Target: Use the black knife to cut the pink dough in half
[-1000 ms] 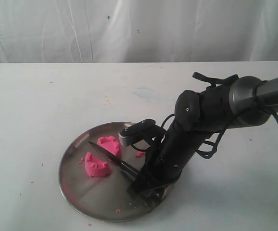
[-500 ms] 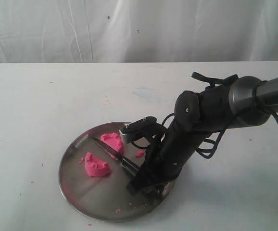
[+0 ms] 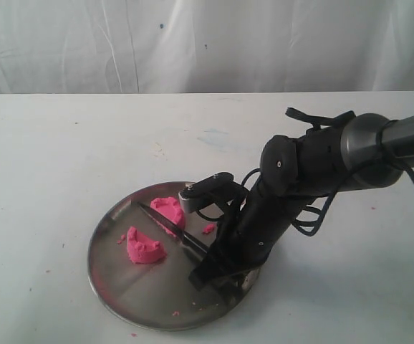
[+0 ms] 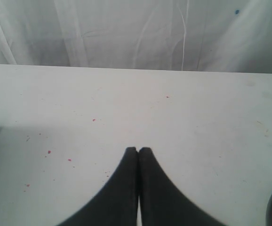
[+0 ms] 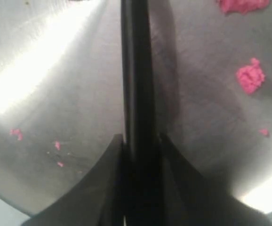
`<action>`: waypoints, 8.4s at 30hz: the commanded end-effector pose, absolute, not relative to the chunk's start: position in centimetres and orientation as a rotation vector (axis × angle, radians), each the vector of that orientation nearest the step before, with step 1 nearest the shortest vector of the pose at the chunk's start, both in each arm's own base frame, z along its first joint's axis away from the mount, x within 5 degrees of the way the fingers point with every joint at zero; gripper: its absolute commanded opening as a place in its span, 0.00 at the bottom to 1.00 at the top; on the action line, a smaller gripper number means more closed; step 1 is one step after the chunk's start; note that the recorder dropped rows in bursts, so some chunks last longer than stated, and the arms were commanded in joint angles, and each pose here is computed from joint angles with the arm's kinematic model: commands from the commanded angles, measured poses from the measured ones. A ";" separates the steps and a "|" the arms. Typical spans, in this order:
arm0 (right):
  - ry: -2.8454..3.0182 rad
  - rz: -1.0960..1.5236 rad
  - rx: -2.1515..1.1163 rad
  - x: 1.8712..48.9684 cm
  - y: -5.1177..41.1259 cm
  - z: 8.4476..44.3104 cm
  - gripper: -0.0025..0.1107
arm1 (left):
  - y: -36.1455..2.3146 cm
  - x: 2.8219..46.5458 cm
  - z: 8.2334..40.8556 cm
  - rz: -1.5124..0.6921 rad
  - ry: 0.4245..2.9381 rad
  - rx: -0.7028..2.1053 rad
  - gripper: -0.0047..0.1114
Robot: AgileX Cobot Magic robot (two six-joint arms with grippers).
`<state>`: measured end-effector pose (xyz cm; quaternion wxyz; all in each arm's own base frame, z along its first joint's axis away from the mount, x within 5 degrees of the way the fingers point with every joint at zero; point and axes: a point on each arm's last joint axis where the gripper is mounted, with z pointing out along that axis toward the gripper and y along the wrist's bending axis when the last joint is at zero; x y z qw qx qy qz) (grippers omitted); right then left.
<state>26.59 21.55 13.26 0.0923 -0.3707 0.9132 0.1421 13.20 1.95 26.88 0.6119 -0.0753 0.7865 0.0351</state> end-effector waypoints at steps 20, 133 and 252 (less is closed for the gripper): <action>2.609 0.453 -1.073 26.1 21.3 16.9 0.02 | 2.0 13.1 26.8 0.083 1.809 -0.171 0.04; 1.591 -0.072 -0.335 13.9 2.5 37.8 0.02 | 2.1 13.0 26.4 0.096 1.847 -0.185 0.04; 1.828 -0.074 0.055 5.3 -0.7 18.2 0.02 | 0.5 4.9 16.0 0.111 2.010 -0.121 0.04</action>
